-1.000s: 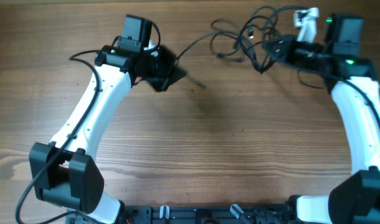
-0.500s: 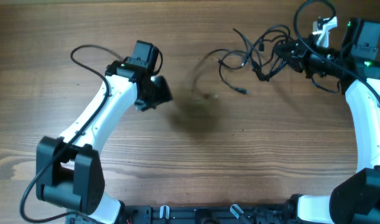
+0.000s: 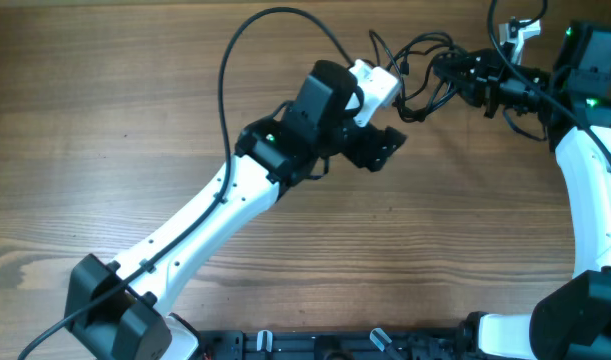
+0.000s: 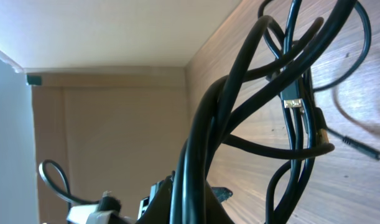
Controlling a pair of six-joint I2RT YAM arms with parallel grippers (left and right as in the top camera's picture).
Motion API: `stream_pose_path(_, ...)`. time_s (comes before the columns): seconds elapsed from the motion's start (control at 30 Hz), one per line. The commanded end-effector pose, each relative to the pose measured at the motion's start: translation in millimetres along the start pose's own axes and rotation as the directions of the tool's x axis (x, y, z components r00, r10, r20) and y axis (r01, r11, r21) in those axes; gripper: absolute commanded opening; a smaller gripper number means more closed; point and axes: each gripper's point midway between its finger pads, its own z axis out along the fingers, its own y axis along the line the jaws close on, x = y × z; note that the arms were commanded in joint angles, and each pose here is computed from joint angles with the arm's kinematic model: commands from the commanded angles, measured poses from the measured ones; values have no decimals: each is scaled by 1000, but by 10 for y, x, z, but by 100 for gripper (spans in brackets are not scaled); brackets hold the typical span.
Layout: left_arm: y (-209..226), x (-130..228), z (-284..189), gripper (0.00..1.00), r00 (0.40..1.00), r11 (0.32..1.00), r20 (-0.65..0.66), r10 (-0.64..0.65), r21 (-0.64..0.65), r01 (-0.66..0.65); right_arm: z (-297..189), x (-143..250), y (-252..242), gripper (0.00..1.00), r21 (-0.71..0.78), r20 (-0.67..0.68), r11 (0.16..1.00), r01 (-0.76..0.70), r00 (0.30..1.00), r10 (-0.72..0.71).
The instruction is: Untangle cables
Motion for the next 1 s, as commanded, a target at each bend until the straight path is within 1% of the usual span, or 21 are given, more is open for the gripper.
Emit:
stream_pose_path(0.0,-219,-198,45,83,991,992,85,106,55,-111,-29,50,168,4,-60,-42,998,10,999,-13)
stream_pose_path(0.17,-431,-239,97,82,984,985,113,135,88,-145,-36,108,227,4,-95,-78,995,7,997,-15)
stream_pose_path(0.27,-425,-203,234,79,985,985,108,137,93,-147,-43,150,284,4,-123,-105,992,4,994,-17)
stream_pose_path(0.3,-414,-211,284,74,984,985,115,135,94,-147,-48,164,311,4,-137,-115,991,10,993,-26)
stream_pose_path(0.4,-410,-254,327,41,981,984,137,136,94,-150,-49,162,321,4,-140,-115,990,9,993,-25)
stream_pose_path(0.5,-416,-308,318,28,977,983,160,141,93,-157,-49,159,322,4,-138,-117,990,-9,993,-7)
stream_pose_path(0.53,-422,-341,313,26,974,982,173,144,93,-162,-49,159,324,4,-138,-118,990,-12,993,-5)
stream_pose_path(0.6,-446,-463,287,26,962,980,225,154,91,-179,-50,166,329,4,-141,-122,990,-15,993,-2)
stream_pose_path(0.63,-457,-523,272,29,955,978,249,160,89,-187,-55,183,343,4,-149,-132,989,-16,991,-4)
stream_pose_path(0.67,-464,-572,259,36,949,977,270,164,87,-194,-59,199,356,4,-157,-141,987,-18,990,-5)
stream_pose_path(0.73,-453,-614,254,42,943,977,287,167,78,-197,-62,219,372,4,-165,-153,986,-22,988,-4)
stream_pose_path(0.77,-451,-611,264,43,943,977,287,167,78,-197,-61,221,373,4,-165,-154,986,-25,988,-1)
stream_pose_path(0.83,-463,-592,280,43,947,978,280,158,87,-189,-68,233,411,4,-179,-168,983,-35,986,4)
stream_pose_path(0.87,-465,-593,280,44,951,982,278,133,94,-165,-69,233,430,4,-184,-172,982,-37,985,5)
stream_pose_path(0.9,-477,-591,281,43,955,984,276,112,102,-145,-71,226,449,4,-191,-172,981,-29,985,-4)
stream_pose_path(0.93,-494,-583,285,37,955,984,273,113,105,-146,-72,216,463,4,-194,-169,981,-23,986,-10)
stream_pose_path(0.97,-513,-562,294,21,957,983,266,113,109,-146,-73,204,479,4,-199,-164,980,-11,986,-22)
